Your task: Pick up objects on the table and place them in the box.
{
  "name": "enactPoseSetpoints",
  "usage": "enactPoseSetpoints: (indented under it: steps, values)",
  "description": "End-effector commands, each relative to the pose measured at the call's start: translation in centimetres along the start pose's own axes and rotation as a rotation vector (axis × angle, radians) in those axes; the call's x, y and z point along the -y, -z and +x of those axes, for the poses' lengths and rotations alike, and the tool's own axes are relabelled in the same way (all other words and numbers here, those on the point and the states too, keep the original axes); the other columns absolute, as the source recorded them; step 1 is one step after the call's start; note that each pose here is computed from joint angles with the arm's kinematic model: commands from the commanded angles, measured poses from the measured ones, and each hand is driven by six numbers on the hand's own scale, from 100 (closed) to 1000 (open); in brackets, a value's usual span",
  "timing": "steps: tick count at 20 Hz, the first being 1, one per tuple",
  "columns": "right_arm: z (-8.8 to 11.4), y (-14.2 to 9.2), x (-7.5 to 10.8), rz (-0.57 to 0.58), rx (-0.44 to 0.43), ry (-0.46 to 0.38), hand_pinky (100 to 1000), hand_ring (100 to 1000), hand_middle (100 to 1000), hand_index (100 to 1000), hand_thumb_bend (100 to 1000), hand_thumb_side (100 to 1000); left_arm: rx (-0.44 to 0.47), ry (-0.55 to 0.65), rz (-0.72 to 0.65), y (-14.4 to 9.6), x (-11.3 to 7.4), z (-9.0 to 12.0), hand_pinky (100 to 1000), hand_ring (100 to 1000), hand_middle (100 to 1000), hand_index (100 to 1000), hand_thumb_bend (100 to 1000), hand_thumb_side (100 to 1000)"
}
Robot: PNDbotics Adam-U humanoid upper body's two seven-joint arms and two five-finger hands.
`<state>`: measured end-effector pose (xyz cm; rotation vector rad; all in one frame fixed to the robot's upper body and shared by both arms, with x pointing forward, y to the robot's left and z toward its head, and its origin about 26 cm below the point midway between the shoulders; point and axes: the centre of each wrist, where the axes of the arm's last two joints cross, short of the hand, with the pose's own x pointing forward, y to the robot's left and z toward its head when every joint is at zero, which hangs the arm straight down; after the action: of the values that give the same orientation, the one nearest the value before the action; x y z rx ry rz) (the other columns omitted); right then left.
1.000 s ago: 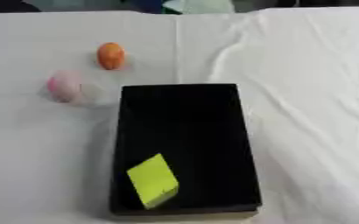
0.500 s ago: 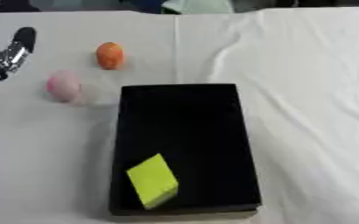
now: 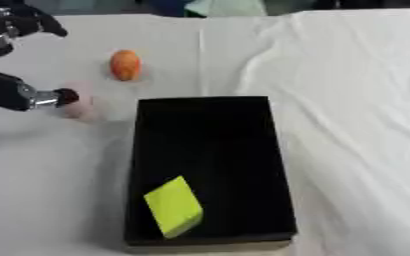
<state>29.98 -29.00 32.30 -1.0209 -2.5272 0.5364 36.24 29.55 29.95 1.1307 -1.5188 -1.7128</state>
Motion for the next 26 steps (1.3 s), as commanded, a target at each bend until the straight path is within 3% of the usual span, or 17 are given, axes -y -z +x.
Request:
enactPoseSetpoints:
  steps: [1,8,17,26]
  values:
    - [0.3,0.4,0.8,-0.024,0.018,-0.018,873,667,622,824,100,1000,-0.02,0.059,-0.052,0.4,-0.5,-0.9,818,890,868,902,534,625]
    - [0.1,0.2,0.8,-0.04,0.001,-0.015,874,665,620,822,100,1000,-0.039,0.118,-0.152,2.0,0.4,-1.7,821,899,880,906,505,504]
    - [0.0,-0.1,0.8,-0.067,-0.014,-0.009,875,662,617,820,100,1000,-0.107,0.092,-0.241,3.3,3.1,-3.7,819,898,879,904,523,503]
    - [-0.2,-0.2,0.8,-0.08,-0.027,-0.002,876,661,616,819,100,1000,-0.173,0.073,-0.255,4.1,5.2,-5.4,795,888,864,888,324,428]
